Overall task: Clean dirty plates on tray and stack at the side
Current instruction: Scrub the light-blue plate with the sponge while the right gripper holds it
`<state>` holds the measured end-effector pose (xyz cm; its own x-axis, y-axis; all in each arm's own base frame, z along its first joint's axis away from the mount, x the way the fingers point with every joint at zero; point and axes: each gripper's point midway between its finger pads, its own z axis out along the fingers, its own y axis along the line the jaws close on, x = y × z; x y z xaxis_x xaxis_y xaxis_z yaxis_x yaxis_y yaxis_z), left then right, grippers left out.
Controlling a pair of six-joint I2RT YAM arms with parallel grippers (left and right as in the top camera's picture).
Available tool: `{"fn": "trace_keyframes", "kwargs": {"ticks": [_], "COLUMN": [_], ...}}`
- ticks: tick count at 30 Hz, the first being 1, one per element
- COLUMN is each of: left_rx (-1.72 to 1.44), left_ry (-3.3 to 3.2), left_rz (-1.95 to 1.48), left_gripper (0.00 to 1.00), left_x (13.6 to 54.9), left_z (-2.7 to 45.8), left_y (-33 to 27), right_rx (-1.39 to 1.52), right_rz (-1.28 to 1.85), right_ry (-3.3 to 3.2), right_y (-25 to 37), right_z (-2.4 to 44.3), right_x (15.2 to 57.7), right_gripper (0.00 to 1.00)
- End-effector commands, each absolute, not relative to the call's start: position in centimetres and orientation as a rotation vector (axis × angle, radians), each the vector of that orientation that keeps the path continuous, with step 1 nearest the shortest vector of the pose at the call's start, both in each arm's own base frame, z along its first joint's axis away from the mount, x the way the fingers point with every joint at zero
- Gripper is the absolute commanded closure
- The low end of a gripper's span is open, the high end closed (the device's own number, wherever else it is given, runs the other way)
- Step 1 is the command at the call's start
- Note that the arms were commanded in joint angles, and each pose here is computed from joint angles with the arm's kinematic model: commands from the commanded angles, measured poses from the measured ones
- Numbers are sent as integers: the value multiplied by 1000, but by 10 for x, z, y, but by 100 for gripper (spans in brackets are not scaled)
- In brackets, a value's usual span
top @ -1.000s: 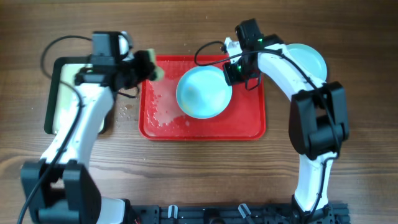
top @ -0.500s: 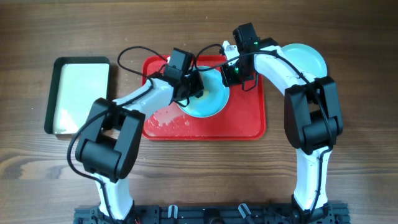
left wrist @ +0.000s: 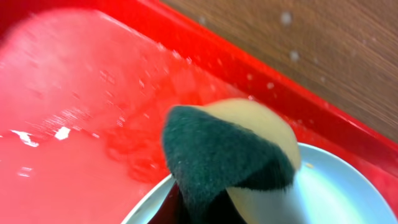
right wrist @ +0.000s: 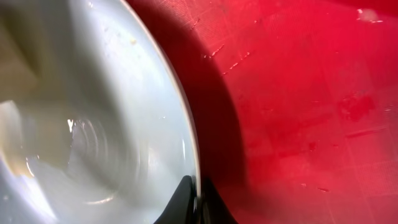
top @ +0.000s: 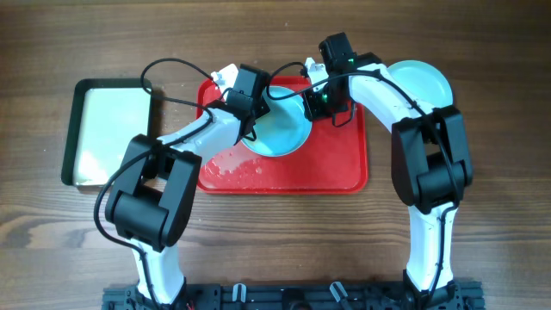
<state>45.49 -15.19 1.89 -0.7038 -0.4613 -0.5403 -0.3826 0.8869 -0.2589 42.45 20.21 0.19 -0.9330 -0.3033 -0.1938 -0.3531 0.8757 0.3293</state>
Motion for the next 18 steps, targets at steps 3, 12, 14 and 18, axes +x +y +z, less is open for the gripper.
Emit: {"fn": "trace_keyframes", "kwargs": {"ticks": [3,12,14,18], "left_rx": [-647,-462,-422,-480], "left_ry": [2173,2417,2479,2514], "left_rz": [200,-511,-559,-344], "left_gripper": [96,96,96,96], "left_x": [469,458,449,443], "left_z": [62,63,46,25], "left_y": [-94,-202,-218,-188], "right_rx": [-492,-489,-490,-491], "right_rz": [409,410,410,410], "right_ry": [3023,3018,3017,3020], "right_y": [178,178,178,178], "right_z": [-34,-34,-34,-34], "right_x": [412,414,414,413], "right_gripper": [96,96,96,96]}}
